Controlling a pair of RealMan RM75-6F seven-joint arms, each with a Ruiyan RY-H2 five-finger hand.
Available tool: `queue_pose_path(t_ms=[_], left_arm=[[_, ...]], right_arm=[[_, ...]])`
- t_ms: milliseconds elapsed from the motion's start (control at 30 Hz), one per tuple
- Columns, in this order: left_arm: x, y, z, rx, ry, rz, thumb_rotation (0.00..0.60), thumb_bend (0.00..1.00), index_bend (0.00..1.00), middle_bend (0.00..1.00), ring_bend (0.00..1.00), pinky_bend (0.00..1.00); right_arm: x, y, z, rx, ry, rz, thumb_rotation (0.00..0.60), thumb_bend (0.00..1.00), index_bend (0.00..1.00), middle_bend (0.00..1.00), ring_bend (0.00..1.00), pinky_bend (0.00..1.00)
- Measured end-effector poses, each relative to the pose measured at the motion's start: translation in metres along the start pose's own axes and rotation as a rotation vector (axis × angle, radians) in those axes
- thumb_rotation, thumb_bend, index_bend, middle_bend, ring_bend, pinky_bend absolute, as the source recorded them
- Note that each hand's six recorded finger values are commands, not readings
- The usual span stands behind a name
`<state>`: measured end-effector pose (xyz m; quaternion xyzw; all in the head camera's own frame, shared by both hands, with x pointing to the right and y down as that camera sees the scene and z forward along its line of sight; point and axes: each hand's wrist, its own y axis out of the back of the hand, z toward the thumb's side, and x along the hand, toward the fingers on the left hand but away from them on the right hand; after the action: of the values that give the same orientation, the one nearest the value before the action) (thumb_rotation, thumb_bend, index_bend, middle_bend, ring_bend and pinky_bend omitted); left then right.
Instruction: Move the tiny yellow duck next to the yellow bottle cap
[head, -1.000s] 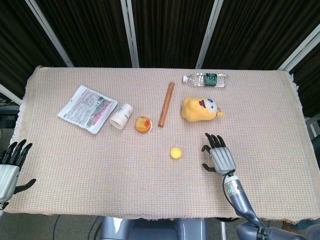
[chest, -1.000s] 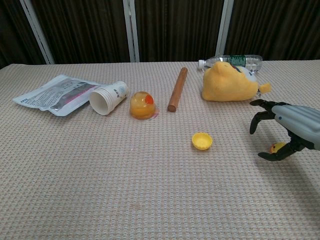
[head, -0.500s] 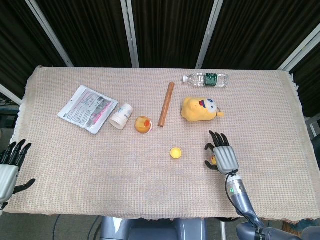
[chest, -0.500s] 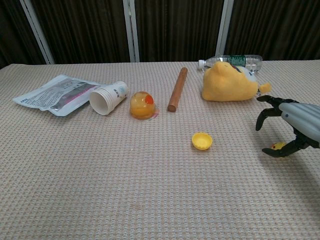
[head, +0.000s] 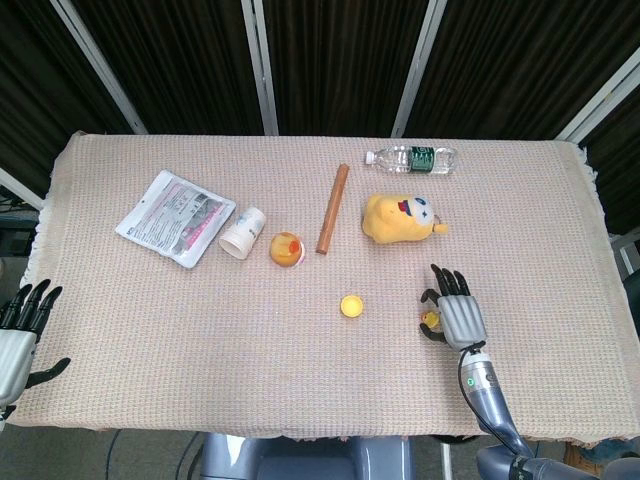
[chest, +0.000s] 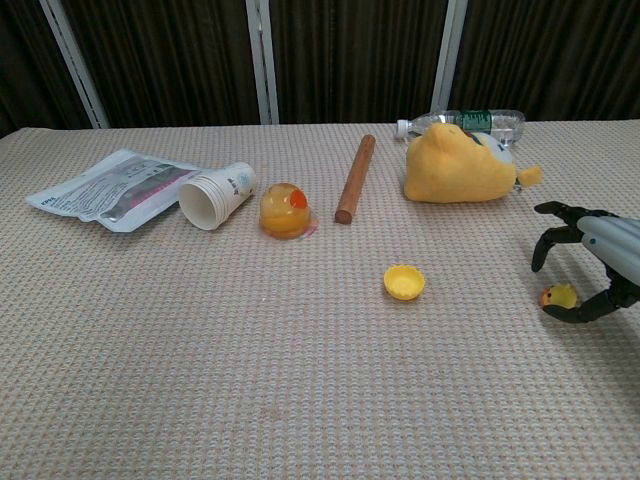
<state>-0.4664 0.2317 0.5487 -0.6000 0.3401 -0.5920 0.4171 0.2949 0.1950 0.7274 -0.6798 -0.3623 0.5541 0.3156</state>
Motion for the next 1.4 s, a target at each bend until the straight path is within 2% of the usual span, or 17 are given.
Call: queue_pose_path(t_ms=[533,867,1033,1400], left_arm=[[0.000,0.001,0.000,-0.002,0.000,-0.001,0.600,0.00,0.00,0.00,0.00,0.17],[0.000,0.001,-0.001,-0.002,0.003,0.001,0.600,0.00,0.00,0.00,0.00,0.17],[-0.001,0.000,-0.001,-0.005,0.005,0.001,0.600,0.00,0.00,0.00,0.00,0.17],[0.000,0.001,-0.002,-0.006,0.007,0.002,0.600,0.00,0.00,0.00,0.00,0.17]], right_arm=[[0.002,0.003,-0.005,-0.033,-0.006,-0.030,0.600,0.20,0.51,0.00,0.00,0.00],[0.002,0.000,-0.005,-0.043,-0.008,-0.011,0.600,0.21,0.46,0.00,0.00,0.00],[0.003,0.000,-0.011,-0.068,-0.032,0.005,0.600,0.24,0.46,0.00,0.00,0.00],[0.006,-0.004,-0.020,-0.056,-0.055,0.025,0.600,0.27,0.48,0.00,0.00,0.00]])
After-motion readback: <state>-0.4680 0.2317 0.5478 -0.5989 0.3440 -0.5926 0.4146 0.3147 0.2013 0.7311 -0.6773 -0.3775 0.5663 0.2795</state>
